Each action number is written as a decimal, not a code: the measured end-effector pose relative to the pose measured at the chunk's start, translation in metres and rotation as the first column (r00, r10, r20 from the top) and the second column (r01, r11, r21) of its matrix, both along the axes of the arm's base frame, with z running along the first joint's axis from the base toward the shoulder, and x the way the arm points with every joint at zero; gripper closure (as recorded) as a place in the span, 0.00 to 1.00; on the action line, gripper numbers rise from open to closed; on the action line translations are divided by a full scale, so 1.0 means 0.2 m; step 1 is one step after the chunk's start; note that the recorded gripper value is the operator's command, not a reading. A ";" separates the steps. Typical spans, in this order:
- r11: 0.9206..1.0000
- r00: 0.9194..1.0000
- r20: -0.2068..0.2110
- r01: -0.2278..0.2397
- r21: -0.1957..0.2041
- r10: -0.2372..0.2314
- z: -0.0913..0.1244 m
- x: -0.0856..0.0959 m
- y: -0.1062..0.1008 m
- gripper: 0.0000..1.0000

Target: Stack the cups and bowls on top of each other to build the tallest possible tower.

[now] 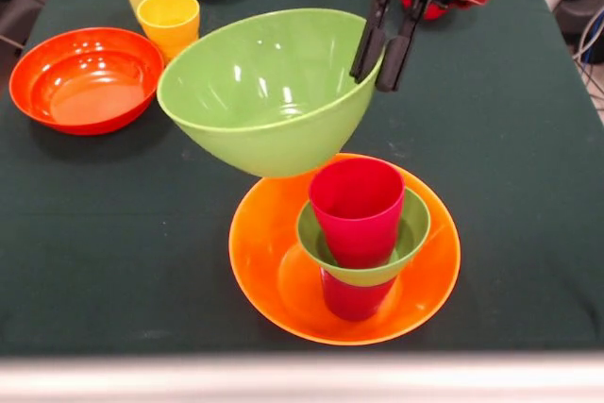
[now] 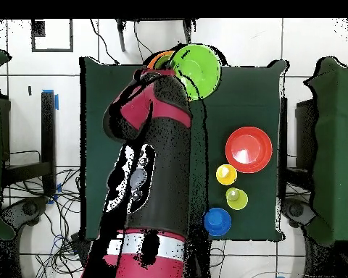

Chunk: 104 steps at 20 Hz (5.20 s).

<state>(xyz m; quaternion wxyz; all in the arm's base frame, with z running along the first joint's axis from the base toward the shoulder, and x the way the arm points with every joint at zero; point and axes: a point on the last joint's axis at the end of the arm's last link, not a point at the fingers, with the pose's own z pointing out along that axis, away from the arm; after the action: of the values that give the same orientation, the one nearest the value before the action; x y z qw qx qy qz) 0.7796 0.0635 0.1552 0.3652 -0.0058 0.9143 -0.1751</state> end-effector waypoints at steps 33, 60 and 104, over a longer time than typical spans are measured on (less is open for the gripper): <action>0.987 0.993 -0.064 0.104 0.121 -0.097 -0.23 0.00 0.03 1.00; 0.964 0.988 -0.039 0.156 0.217 -0.151 0.06 0.09 0.12 1.00; 0.967 0.983 -0.102 0.169 0.192 -0.152 -0.10 0.05 0.17 1.00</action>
<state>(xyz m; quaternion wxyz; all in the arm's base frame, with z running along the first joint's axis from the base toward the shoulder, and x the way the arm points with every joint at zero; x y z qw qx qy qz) 0.7888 0.0979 0.1352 0.3087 0.0974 0.9396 -0.1111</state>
